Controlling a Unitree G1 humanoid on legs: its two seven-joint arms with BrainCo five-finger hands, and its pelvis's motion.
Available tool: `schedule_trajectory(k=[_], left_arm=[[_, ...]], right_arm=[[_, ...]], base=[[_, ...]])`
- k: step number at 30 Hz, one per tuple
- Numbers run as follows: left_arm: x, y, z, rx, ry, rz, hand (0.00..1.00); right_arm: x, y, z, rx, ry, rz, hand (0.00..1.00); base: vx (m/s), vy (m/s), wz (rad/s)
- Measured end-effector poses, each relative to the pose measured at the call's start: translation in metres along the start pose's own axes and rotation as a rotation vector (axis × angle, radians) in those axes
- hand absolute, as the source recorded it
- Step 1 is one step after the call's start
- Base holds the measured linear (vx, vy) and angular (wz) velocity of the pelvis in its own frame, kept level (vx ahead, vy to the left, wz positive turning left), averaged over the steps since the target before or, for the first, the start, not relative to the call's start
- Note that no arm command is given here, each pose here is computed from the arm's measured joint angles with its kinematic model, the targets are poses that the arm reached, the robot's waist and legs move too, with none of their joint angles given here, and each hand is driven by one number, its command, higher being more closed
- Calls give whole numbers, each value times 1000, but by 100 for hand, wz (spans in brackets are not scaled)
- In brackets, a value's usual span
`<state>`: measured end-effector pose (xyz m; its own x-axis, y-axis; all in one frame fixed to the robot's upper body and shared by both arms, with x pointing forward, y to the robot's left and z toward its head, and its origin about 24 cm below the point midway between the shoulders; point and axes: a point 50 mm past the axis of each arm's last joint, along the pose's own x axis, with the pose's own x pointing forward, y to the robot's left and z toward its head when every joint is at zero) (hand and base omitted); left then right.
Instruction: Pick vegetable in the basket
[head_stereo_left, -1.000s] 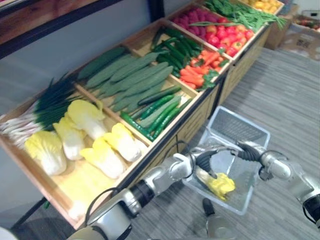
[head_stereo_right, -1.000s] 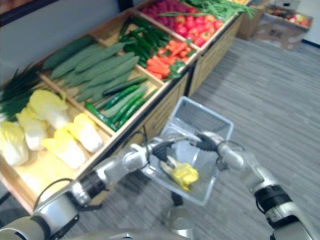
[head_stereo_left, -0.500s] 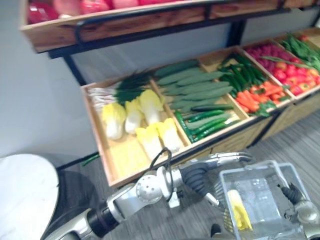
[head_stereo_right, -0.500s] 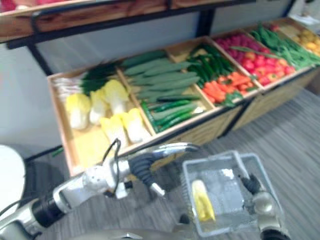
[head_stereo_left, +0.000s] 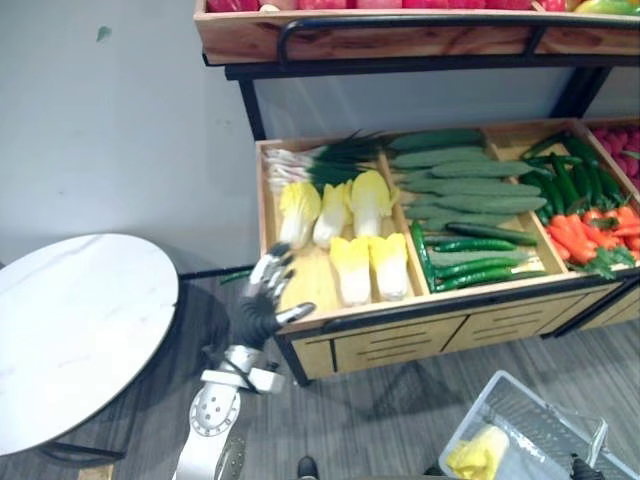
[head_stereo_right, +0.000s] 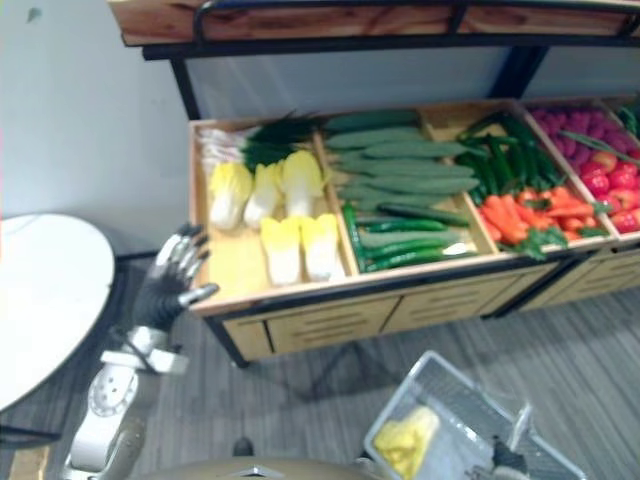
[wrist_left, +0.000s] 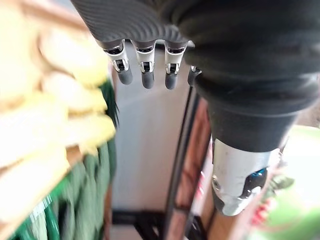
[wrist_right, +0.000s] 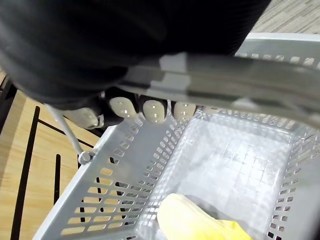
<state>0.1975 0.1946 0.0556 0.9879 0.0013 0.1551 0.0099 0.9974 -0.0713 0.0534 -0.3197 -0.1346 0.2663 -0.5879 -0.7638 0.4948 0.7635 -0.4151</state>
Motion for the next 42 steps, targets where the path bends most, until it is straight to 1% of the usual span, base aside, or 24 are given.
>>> schedule_trajectory(k=[2, 4, 9, 11, 12, 13, 15, 17, 18, 20, 21, 23, 26, 32, 42], left_arm=[[-6, 12, -15, 4, 77, 78, 0], [-12, 23, -31, -6, 152, 142, 0], [-41, 60, -75, 26, 386, 351, 0], [-70, 80, -103, 73, 549, 502, 0], [-79, 84, -111, 85, 602, 538, 0], [-103, 91, -130, 99, 744, 627, 0], [-127, 94, -145, 113, 879, 689, 0], [-168, 96, -162, 154, 1083, 780, 0], [-177, 97, -164, 146, 1122, 815, 0], [-209, 95, -169, 106, 1240, 947, 0], [-215, 94, -170, 96, 1263, 967, 0], [-231, 89, -172, 95, 1351, 993, 0], [-231, 83, -174, 109, 1371, 969, 0], [-212, 70, -182, 222, 1381, 773, 0], [-200, 49, -190, 258, 1380, 547, 0]], right_arm=[[-2, 6, -4, 42, 15, 12, 100], [-3, 12, -5, 51, 16, 25, 100], [-4, 21, -1, 90, -7, 40, 100], [-5, 25, -1, 99, -12, 50, 100], [-5, 26, 0, 102, -17, 50, 100], [-6, 28, 1, 105, -18, 55, 100], [-7, 31, -1, 108, -13, 60, 100], [-9, 40, -3, 117, -4, 66, 100], [-10, 42, -3, 119, -4, 69, 100], [-11, 48, -3, 96, -15, 88, 100], [-11, 49, -3, 93, -16, 91, 100], [-12, 53, -2, 57, -28, 105, 100], [-13, 57, 1, 16, -49, 115, 100], [-14, 63, 5, -43, -86, 146, 100], [-12, 70, 22, -74, -128, 159, 100]], base=[[6, -4, 30], [11, -1, 27], [31, -4, 18], [53, -20, 3], [110, -30, 2], [92, -20, 1], [74, -18, 1], [67, -23, -9], [66, -27, -15], [59, -27, -17], [57, -19, -24], [63, -14, -35], [38, -7, -18], [45, -5, -6], [34, -2, -13]])
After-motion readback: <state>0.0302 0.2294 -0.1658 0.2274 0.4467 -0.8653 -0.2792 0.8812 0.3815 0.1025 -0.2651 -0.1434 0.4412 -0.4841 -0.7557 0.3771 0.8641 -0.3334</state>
